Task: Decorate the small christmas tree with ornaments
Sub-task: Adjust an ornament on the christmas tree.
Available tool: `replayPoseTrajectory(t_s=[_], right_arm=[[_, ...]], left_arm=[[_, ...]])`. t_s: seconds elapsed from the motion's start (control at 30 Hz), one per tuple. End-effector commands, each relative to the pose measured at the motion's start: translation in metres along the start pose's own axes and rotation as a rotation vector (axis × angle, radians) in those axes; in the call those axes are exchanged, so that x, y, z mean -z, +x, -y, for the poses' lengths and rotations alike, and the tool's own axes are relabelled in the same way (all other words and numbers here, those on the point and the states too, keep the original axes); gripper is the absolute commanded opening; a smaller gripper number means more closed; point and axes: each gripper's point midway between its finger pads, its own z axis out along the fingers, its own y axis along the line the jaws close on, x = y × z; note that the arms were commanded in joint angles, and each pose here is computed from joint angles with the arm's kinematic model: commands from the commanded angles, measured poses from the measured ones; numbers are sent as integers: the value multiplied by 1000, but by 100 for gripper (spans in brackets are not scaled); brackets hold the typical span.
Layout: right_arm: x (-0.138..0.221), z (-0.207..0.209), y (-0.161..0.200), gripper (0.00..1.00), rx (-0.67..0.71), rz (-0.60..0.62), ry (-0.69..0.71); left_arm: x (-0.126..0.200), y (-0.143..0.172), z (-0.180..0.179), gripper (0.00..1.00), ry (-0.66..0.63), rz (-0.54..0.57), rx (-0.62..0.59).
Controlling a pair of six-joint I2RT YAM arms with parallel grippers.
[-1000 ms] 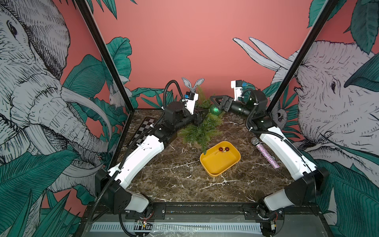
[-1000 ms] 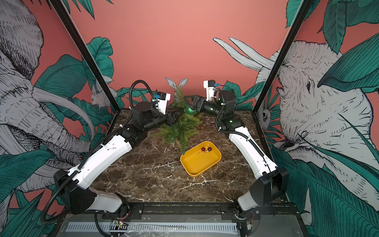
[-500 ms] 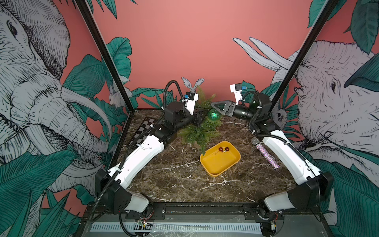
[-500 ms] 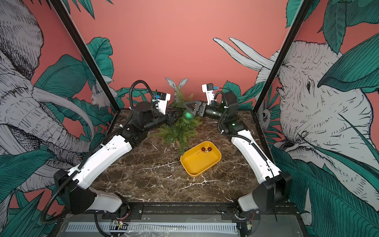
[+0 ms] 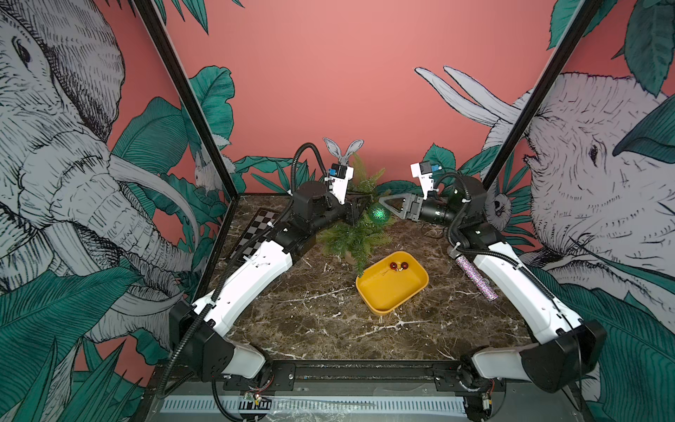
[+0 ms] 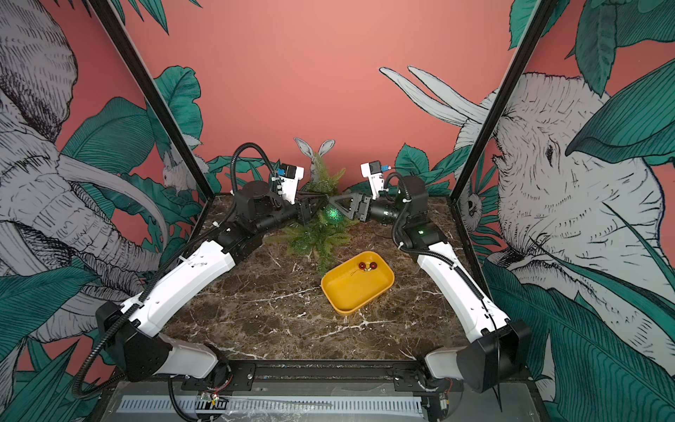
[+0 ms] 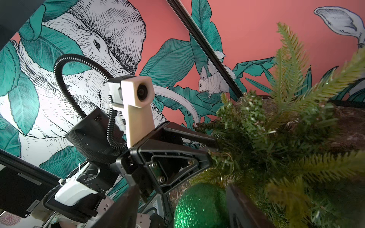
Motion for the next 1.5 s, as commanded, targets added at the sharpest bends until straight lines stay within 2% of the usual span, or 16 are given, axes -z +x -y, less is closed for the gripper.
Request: replayPoseTrajectory(t_s=[0.0, 0.13, 0.27, 0.47, 0.67, 1.0, 1.2, 1.47], right_arm=[[15, 3, -3, 69, 83, 35, 86], [29, 16, 0, 69, 129, 42, 222], [33, 26, 4, 68, 133, 29, 284], [38, 28, 7, 72, 139, 35, 312], [44, 32, 17, 72, 130, 30, 331], [73, 42, 45, 69, 101, 32, 454], [81, 55, 70, 69, 59, -10, 495], [88, 101, 107, 67, -31, -88, 638]], left_arm=[[8, -6, 4, 27, 11, 19, -5], [7, -5, 4, 27, 15, 18, -3], [7, -5, 4, 26, 17, 18, -2], [7, -3, 4, 26, 19, 13, 4], [10, -5, 8, 27, 35, 22, 17], [27, 10, 19, 38, 92, -8, 80], [48, 35, 22, 44, 94, -72, 104], [80, 84, 12, 51, 43, -148, 123]])
